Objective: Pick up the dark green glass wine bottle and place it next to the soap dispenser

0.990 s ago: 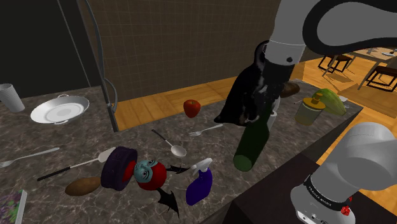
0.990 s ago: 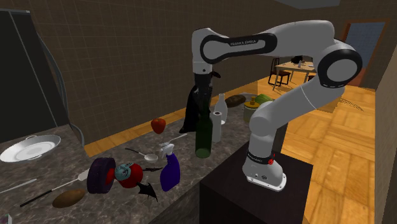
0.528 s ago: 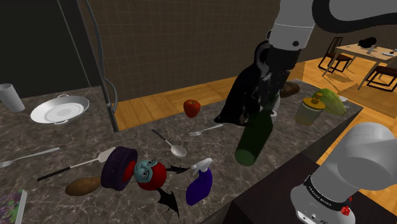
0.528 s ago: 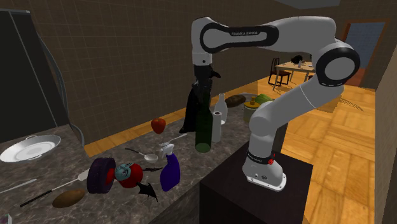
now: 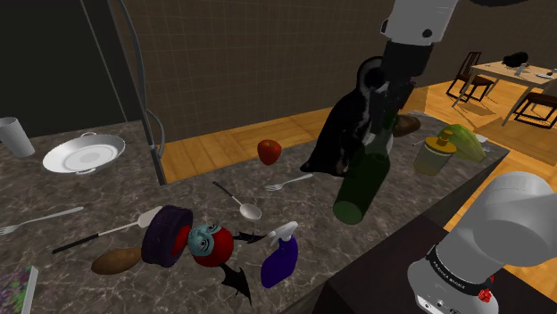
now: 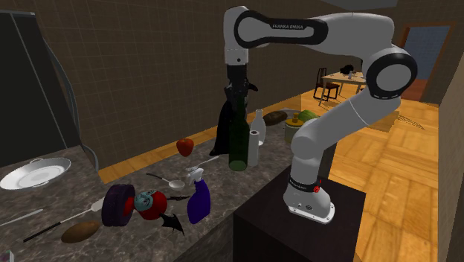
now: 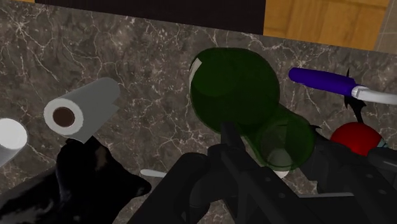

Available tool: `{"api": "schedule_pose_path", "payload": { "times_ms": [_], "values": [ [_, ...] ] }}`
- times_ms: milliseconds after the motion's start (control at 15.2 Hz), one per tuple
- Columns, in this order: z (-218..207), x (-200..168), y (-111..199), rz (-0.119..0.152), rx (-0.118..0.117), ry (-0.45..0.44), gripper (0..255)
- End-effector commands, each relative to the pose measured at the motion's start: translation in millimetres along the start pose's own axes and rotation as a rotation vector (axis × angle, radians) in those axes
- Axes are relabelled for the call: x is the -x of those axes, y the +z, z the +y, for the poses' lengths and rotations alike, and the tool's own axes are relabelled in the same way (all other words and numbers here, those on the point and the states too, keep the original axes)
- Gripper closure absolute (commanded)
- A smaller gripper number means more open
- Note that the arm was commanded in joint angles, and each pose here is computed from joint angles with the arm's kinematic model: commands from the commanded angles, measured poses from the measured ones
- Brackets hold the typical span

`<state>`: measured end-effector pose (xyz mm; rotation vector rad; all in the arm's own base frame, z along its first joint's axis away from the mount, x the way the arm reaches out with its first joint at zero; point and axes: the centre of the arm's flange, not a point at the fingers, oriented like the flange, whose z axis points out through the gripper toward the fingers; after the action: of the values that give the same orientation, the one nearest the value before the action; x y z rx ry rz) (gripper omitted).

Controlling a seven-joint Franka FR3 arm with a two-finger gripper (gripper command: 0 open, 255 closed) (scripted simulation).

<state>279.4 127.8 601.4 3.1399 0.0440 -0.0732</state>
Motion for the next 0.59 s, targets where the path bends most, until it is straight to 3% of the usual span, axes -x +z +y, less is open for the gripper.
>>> {"api": "schedule_pose_path", "payload": {
  "times_ms": [0, 528],
  "values": [
    [-1, 1, -12, 0.000, 0.000, 0.000, 255],
    [-1, 3, -54, 0.000, 0.000, 0.000, 255]
  ]
}}
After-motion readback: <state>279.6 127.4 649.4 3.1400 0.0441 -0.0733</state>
